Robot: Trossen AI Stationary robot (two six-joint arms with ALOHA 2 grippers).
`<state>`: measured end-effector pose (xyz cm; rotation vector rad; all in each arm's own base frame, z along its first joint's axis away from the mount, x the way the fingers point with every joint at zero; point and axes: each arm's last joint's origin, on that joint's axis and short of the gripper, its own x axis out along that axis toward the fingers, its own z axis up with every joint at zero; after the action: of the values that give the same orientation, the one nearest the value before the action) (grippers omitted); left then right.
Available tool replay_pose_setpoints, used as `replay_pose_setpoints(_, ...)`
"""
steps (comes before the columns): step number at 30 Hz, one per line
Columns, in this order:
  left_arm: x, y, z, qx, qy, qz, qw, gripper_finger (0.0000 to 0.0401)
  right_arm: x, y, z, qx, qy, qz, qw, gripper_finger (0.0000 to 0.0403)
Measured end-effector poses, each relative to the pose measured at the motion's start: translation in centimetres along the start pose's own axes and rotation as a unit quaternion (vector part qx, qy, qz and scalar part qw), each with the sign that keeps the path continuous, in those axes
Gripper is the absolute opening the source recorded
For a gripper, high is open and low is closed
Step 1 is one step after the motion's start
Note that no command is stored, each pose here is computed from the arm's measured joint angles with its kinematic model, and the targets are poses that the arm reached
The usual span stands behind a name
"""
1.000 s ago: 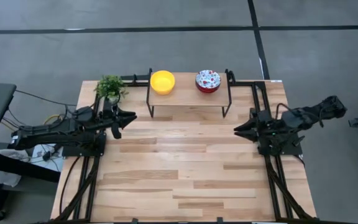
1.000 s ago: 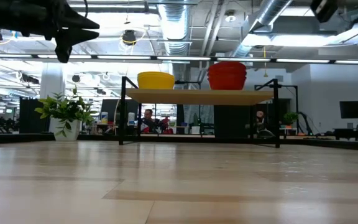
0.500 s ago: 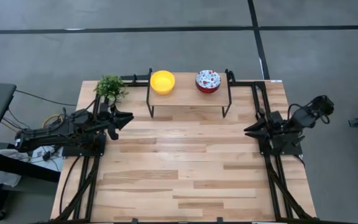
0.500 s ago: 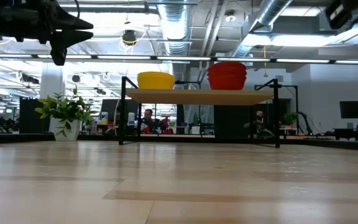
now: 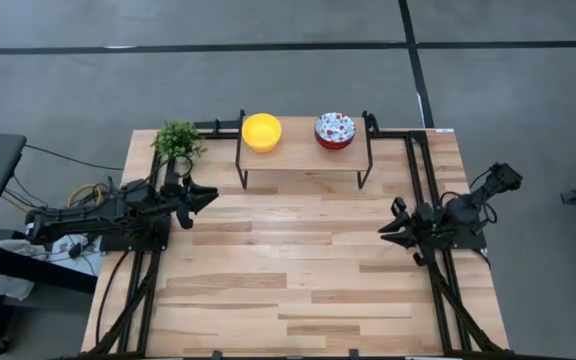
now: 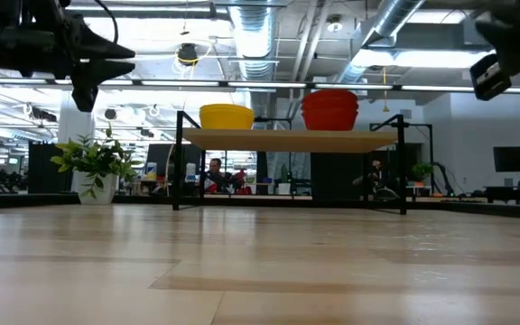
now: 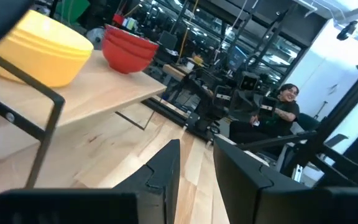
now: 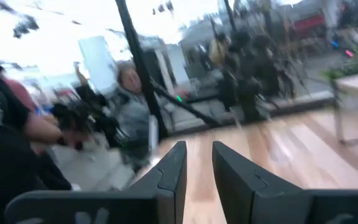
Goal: Pick & Place Mini bowls
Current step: Return to Home Position
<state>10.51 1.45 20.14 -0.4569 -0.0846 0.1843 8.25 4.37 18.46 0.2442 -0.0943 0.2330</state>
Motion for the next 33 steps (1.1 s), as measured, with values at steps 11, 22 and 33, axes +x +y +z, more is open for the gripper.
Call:
replay_pose_setpoints(11, 0.2, 1.0, -2.3, -0.011, -0.020, -0.019, 1.000, 0.0097, 0.1, 0.0, -0.4, -0.013, -0.012, 0.007, 1.000, 0.0067)
replay_pose_setpoints(22, 0.2, 0.9, -2.3, -0.006, -0.013, -0.039, 0.999, 0.0097, 0.1, -0.1, -0.4, -0.012, -0.014, -0.002, 1.000, 0.0067)
replay_pose_setpoints(33, 0.1, 0.3, -2.8, 0.019, 0.045, -0.139, 0.989, 0.0097, 0.1, -0.2, -0.6, -0.025, -0.009, -0.021, 0.999, 0.0067)
